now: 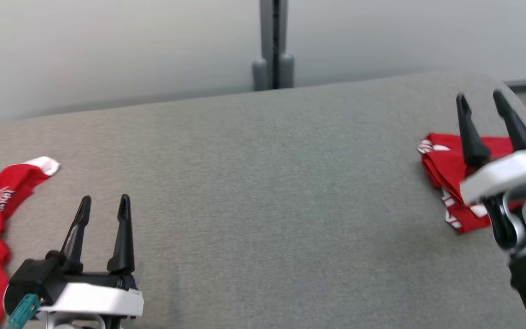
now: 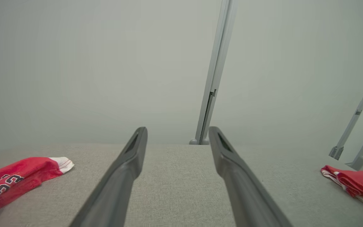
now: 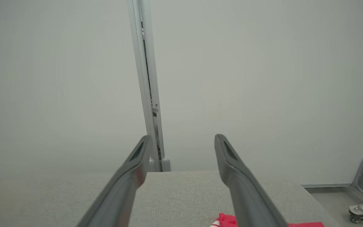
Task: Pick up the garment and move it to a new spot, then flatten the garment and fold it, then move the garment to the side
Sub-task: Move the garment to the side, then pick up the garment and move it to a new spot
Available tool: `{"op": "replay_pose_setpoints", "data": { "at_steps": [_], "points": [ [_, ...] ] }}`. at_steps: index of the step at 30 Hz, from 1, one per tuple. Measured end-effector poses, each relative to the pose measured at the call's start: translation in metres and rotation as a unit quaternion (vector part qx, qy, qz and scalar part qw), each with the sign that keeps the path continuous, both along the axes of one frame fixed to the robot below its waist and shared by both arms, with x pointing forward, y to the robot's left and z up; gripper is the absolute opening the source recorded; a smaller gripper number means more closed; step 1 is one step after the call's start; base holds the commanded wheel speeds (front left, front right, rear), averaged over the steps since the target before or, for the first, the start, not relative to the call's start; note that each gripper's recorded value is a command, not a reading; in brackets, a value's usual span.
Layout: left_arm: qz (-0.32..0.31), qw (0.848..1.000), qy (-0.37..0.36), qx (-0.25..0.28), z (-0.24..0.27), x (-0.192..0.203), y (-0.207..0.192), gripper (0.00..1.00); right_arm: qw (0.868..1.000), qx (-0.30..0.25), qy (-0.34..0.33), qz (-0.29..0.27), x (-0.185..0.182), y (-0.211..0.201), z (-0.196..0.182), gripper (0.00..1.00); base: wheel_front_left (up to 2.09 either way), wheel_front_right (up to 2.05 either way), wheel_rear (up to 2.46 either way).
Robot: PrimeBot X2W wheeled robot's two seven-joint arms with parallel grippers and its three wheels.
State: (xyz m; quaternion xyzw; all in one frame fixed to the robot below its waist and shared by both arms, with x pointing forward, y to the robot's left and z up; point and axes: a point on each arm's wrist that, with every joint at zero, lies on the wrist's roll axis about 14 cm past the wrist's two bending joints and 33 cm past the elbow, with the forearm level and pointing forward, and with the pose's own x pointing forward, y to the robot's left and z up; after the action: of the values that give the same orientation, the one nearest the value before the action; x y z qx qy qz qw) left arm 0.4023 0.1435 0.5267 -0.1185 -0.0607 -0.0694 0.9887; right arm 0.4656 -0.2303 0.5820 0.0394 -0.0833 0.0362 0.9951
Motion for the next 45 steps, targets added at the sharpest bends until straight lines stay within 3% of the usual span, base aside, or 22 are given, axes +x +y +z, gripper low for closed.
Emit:
{"op": "replay_pose_setpoints", "data": {
  "at_steps": [8,16,23,45],
  "points": [
    [0.067,0.998,-0.011,0.0,0.009,-0.041,0.045,1.0,0.998,0.021,0.003,0.051,-0.039,0.037,-0.014,1.0,0.0,0.0,0.0],
    [0.094,0.995,-0.002,-0.012,0.002,-0.068,0.056,1.0,0.996,0.048,0.029,0.076,-0.069,0.065,-0.04,1.0,0.0,0.0,0.0],
    [0.104,0.994,0.005,-0.013,-0.004,-0.078,0.056,1.0,0.994,0.059,0.052,0.079,-0.081,0.077,-0.06,1.0,0.0,0.0,0.0],
    [0.1,0.995,-0.005,-0.003,0.0,-0.072,0.052,1.0,0.995,0.052,0.049,0.069,-0.088,0.078,-0.055,1.0,0.0,0.0,0.0]
  ]
}}
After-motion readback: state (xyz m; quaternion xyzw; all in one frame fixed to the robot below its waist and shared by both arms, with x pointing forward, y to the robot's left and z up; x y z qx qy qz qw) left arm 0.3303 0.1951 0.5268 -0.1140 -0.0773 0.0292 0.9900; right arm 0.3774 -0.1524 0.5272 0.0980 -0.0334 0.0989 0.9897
